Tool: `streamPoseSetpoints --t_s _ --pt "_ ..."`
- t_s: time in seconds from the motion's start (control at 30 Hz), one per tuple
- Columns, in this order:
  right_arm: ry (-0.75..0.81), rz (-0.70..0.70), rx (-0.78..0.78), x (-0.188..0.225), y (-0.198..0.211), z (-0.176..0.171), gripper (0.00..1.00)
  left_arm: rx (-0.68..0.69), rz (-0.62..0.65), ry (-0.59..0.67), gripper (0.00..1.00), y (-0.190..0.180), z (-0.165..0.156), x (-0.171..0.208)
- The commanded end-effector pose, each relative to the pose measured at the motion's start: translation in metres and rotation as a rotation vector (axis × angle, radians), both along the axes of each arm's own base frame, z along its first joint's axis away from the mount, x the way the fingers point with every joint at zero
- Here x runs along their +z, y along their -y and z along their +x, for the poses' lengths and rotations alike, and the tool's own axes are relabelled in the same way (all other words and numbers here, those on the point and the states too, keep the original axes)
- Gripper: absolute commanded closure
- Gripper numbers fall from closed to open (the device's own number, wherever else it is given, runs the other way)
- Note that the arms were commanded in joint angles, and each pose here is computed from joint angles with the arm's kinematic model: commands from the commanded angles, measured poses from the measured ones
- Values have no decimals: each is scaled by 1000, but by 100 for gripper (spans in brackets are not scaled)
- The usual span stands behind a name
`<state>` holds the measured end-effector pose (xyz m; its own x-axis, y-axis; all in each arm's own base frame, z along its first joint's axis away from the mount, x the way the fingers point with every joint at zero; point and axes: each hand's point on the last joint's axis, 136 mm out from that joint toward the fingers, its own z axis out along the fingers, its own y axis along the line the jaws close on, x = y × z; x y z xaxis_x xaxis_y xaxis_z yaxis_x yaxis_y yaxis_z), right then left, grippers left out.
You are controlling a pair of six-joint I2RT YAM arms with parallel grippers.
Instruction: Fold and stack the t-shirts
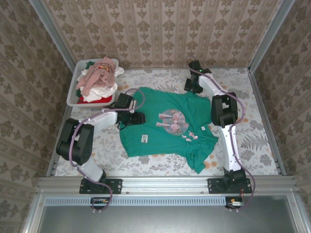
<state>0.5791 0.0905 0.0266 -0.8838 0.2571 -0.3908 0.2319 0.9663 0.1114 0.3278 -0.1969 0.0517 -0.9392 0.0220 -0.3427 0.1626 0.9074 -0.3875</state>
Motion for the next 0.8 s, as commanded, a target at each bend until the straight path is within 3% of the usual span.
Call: streamPoseSetpoints --t_s 0.0,0.23,0.3,0.47,0.6,0.63,0.7,0.77 --pt "-83 -92 -9 9 14 -27 53 -18 28 -5 39 -3 -1 -5" --pt "-61 -97 -6 11 14 -25 80 -11 31 -3 39 -7 0 -3" --pt "17 -126 16 43 13 -14 91 -11 33 -3 39 -8 0 -3" --pt "257 -353 132 152 -5 -8 93 -3 32 1 39 -12 0 -2" --pt "333 -565 244 169 -30 -21 82 1 26 -4 39 -15 -2 -5" --pt "335 -598 254 164 -32 -23 73 6 23 -5 39 -16 -2 -6" --pt "302 -636 253 147 -29 -23 35 5 19 -12 39 -16 -4 -7" --pt "239 -571 253 131 -26 -23 33 0 16 -14 39 -16 -5 -7"
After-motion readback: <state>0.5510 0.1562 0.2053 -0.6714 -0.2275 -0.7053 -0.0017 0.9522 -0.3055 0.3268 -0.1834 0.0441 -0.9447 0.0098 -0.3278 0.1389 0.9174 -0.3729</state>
